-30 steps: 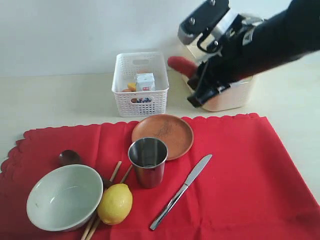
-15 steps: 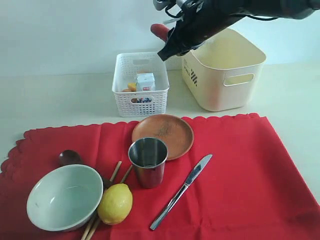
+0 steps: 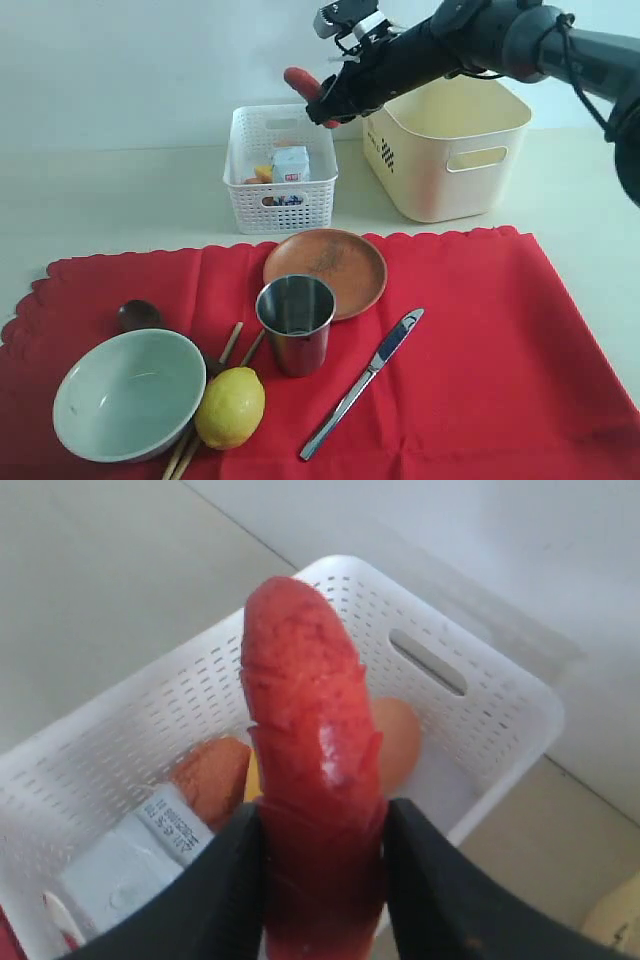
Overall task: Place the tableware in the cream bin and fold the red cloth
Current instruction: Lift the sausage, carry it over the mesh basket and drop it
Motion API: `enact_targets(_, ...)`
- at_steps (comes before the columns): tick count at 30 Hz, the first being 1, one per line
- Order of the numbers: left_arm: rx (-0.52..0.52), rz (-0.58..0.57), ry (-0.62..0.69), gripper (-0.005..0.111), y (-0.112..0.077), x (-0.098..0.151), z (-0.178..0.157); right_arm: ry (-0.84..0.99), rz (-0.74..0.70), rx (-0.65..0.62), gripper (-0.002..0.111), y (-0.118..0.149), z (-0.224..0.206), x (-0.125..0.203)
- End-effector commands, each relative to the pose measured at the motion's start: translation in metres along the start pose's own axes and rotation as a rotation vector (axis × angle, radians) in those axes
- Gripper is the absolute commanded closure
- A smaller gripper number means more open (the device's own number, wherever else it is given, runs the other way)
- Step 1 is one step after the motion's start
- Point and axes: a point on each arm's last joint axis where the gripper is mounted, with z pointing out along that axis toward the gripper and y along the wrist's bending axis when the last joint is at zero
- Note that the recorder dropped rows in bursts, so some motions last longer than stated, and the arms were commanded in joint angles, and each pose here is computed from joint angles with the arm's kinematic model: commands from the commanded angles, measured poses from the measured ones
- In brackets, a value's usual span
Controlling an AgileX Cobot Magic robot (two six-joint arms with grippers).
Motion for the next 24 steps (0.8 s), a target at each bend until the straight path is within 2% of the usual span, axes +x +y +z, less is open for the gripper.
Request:
enact_targets(1,0.006,-0.003,-0.013,0.106,0.000,-0.001,0.000,-0.035,0.000,-0.022,0.108,-0.007,0.014,0.003)
enact_targets(16,0.006,-0.003,-0.013,0.106,0.000,-0.001,0.000,-0.053,0.008,0.026,0.107,-0.020,0.043,0.022)
enact_targets(20,0.006,-0.003,-0.013,0.106,0.000,-0.001,0.000,-0.050,0.008,0.021,0.093,-0.020,0.043,0.022)
enact_targets(24,0.006,-0.003,-0.013,0.106,0.000,-0.001,0.000,-0.048,0.008,0.017,0.073,-0.019,0.043,0.022)
